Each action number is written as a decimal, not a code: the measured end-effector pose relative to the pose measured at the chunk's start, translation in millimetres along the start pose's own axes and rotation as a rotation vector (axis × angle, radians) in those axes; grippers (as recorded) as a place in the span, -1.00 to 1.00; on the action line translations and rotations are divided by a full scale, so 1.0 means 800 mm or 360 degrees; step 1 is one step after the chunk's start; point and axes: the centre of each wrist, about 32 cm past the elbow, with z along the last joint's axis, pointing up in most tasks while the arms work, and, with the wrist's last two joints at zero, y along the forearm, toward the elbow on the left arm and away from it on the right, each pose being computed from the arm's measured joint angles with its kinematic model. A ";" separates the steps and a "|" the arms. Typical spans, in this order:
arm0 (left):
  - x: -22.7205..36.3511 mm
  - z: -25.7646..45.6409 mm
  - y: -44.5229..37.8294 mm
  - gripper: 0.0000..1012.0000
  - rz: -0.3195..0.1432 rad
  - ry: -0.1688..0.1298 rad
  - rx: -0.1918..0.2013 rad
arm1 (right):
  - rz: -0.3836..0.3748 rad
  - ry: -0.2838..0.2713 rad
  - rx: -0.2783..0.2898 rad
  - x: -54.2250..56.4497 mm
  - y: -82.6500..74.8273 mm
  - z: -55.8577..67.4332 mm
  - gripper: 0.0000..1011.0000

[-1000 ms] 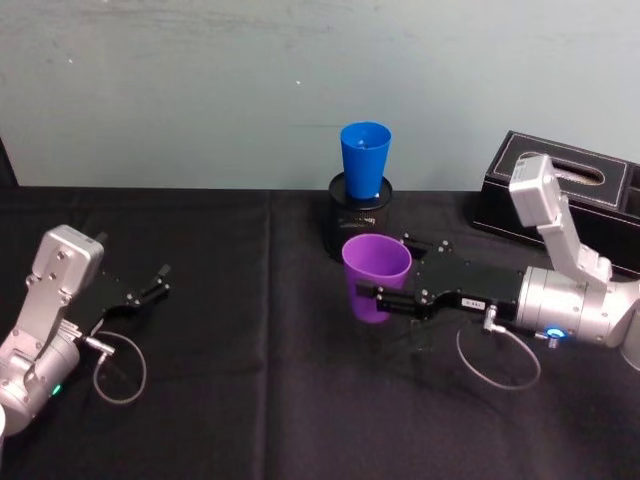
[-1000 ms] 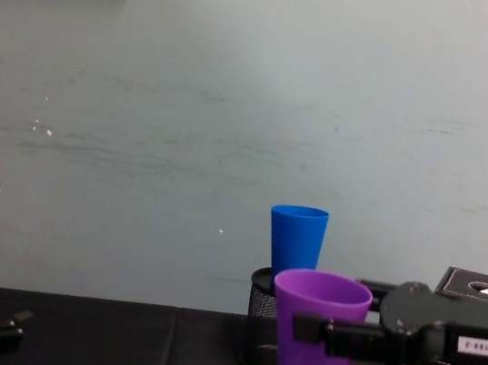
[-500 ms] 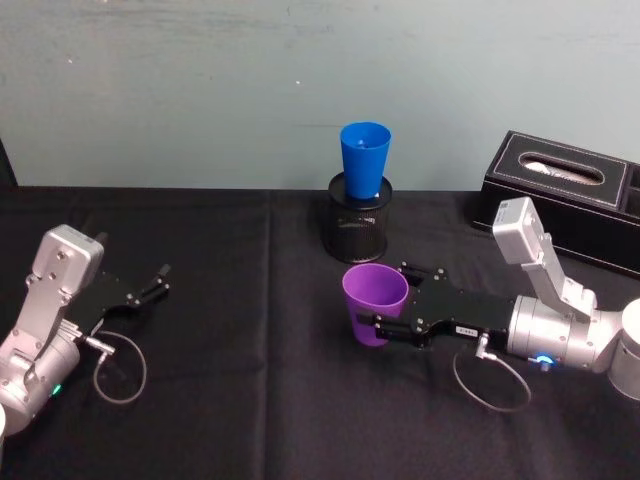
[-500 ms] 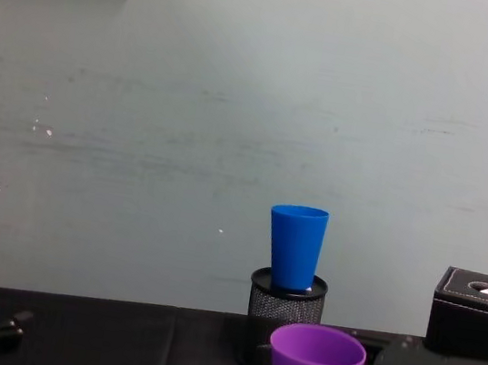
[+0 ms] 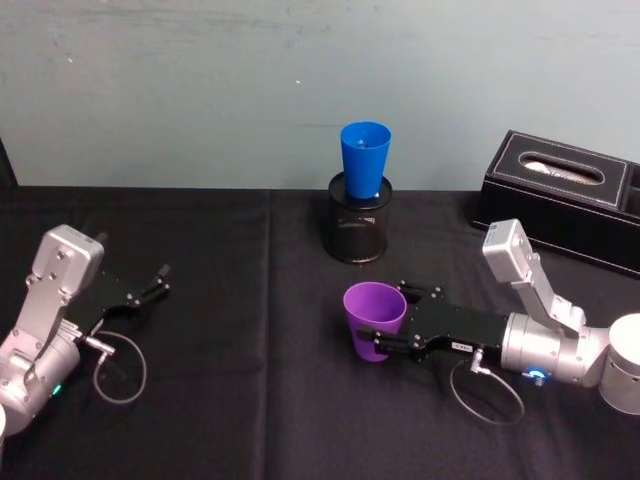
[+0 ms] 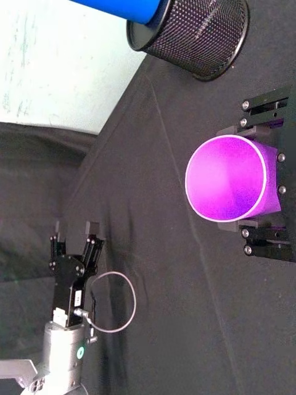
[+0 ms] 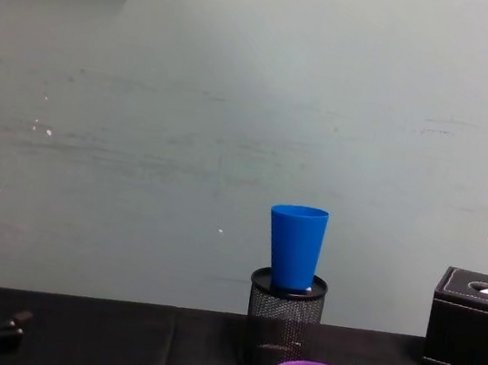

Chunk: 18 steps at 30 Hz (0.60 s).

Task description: Pick up one cup with a gripper and tap it against the other cup.

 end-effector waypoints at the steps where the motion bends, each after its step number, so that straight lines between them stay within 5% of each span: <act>1: 0.0000 0.0000 0.000 1.00 0.0000 0.0000 0.0000 | 0.0001 0.0002 -0.0002 0.000 0.000 -0.001 0.44; 18: 0.0000 0.0000 0.000 1.00 0.0000 0.0000 0.0000 | 0.0005 0.0002 -0.0002 0.001 0.000 -0.001 0.44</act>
